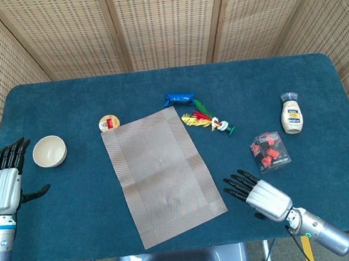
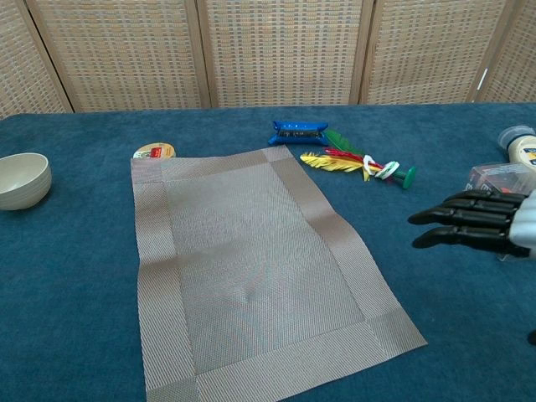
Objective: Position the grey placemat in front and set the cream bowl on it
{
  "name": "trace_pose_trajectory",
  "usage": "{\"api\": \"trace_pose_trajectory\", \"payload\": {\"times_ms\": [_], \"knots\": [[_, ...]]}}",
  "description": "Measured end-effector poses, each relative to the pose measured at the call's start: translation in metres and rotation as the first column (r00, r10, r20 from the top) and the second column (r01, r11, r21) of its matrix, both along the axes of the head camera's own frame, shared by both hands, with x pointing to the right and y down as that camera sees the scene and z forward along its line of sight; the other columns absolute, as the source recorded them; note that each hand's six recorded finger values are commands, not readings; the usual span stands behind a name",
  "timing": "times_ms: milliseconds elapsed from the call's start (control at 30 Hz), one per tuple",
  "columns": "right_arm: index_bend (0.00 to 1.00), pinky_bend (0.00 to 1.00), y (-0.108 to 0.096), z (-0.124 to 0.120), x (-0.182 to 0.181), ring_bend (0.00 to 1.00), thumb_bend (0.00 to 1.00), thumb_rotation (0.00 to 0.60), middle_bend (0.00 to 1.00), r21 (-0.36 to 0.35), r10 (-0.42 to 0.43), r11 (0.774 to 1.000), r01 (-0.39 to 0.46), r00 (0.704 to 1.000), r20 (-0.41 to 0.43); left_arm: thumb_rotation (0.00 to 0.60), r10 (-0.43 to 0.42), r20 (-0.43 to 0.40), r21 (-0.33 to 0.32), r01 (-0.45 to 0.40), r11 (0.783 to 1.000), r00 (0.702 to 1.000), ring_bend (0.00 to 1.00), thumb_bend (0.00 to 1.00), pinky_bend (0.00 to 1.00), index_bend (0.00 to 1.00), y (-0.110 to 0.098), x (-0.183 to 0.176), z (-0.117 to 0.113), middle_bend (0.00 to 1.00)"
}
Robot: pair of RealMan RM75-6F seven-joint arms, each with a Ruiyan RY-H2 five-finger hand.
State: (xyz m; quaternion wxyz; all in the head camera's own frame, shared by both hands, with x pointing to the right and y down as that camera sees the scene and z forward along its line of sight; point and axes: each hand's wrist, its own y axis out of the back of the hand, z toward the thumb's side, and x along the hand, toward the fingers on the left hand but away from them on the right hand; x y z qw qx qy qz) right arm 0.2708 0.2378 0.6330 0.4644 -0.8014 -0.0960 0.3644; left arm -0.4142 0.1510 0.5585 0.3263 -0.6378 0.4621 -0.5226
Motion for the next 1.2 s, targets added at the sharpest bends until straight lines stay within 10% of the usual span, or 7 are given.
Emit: {"api": "trace_pose_trajectory", "payload": {"times_ms": [1200], "knots": [[0.16,0.0,-0.007,0.072,-0.092,0.0,0.0,0.6,0.0,-0.013,-0.137,0.991,0.137,0.99,-0.042,0.6,0.006,0.064,-0.042,-0.004,0.999,0.998,0.0,0.0,0.0,0.0,0.021,-0.01,-0.005,0.0]]}}
